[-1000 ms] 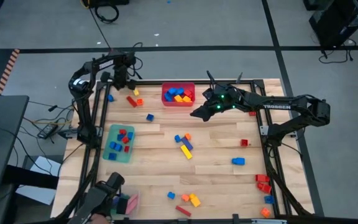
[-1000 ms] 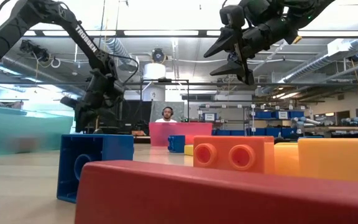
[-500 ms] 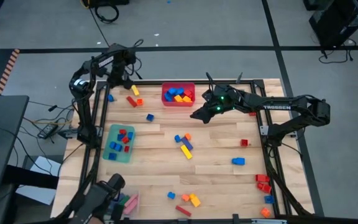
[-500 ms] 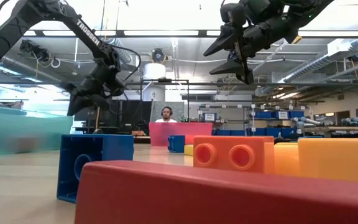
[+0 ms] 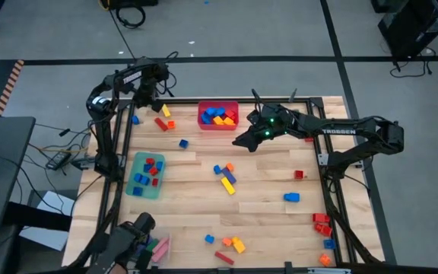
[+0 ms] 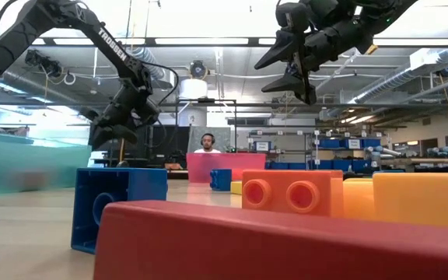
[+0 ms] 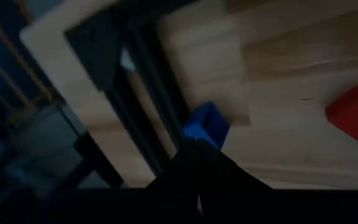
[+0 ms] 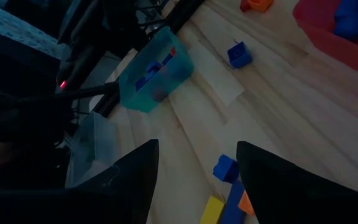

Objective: Sort blocks by size
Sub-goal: Put the blue 4 studded building block into the teal bin

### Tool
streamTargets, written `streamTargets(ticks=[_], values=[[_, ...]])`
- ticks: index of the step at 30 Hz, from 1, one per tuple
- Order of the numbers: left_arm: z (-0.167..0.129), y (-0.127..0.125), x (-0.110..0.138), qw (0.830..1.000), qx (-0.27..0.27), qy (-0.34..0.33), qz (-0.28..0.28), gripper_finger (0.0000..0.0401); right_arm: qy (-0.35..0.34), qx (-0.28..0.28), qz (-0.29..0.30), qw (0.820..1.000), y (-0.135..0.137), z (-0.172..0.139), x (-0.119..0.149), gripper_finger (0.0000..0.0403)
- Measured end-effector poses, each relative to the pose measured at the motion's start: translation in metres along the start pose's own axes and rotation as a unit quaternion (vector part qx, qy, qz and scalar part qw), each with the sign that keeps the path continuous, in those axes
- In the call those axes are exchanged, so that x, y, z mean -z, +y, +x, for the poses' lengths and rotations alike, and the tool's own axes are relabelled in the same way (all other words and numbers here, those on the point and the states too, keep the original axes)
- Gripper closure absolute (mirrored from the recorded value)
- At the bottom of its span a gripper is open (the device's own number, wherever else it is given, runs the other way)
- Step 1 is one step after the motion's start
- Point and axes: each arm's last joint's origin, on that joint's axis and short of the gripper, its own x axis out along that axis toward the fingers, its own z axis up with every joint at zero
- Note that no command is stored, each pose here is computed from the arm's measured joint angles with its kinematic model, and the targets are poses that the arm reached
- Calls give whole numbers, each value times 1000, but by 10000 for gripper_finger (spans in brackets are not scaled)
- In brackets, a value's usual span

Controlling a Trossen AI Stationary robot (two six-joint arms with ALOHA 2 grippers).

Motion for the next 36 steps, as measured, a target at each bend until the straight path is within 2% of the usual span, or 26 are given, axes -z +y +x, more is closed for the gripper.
streamTargets(ticks=[3, 5, 10, 12, 16, 19, 22, 24, 26, 28, 32, 36], values=[[0, 0, -6, 998, 4, -30, 60, 401, 0, 0, 0, 1000, 0, 0, 0, 172], [0, -1, -8, 991, 3, -40, 125, 401, 0, 0, 0, 1000, 0, 0, 0, 172], [0, -1, -8, 953, -5, -40, 301, 401, -6, -1, -1, 1000, 0, 0, -2, 172], [0, -1, -7, 943, -6, -36, 332, 401, -13, -1, 1, 1000, 0, -1, -3, 172], [4, -5, -6, 939, -3, -9, 345, 401, -30, -2, -2, 1000, 1, -1, -6, 172], [7, -6, -8, 960, -3, -17, 281, 401, -34, -4, -4, 999, 1, -1, -6, 172], [9, -2, -9, 987, 8, -15, 158, 399, -35, -2, -4, 999, 1, -1, -6, 172], [7, 3, -8, 996, 36, -19, 76, 395, -36, -1, -4, 999, 1, -1, -6, 172], [0, 6, -6, 996, 76, -38, 15, 391, -36, -1, -4, 999, 1, -1, -6, 172], [-10, 8, -4, 991, 117, -67, -22, 388, -36, -1, -4, 999, 1, -1, -6, 172], [-38, 19, 11, 978, 137, -135, -82, 387, -36, 1, -2, 999, 0, -1, -6, 172], [-71, 27, 41, 956, 142, -217, -135, 386, -32, 16, 2, 999, -5, -5, -8, 172]])
